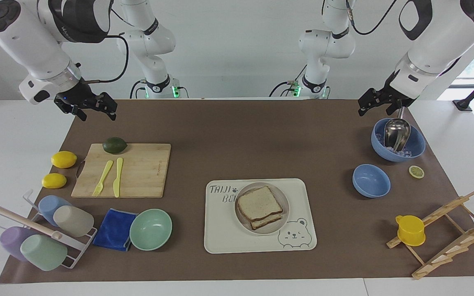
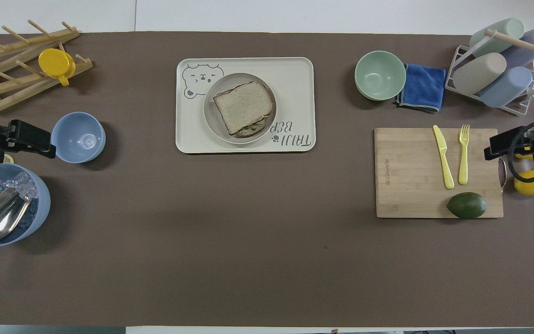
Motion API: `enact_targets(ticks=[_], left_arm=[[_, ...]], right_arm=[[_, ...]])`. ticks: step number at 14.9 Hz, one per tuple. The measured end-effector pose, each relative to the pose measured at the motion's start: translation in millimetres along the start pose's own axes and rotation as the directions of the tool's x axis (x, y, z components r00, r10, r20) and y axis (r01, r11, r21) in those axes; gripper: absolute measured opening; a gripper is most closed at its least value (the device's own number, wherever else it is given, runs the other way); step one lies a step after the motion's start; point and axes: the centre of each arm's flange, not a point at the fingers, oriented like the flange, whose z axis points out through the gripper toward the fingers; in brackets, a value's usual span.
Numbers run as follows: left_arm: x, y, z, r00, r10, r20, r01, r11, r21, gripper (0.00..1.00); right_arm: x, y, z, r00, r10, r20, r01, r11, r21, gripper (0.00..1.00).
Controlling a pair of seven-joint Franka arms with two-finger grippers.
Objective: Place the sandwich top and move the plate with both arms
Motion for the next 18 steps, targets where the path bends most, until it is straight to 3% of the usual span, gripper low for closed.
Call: enact_targets(ticks=[5,18], left_arm=[[-12,34,-4,0.999,0.043,-0.013,-0.042,0.998,0.053,1.00],[-6,35,5,0.998,0.045,-0.042,-0.042,0.998,0.052,1.00]], right_arm=[[0,0,0,1.000,0.000,0.000,0.000,1.000,0.000,1.00],[0,0,0,1.000,0.000,0.000,0.000,1.000,0.000,1.00]])
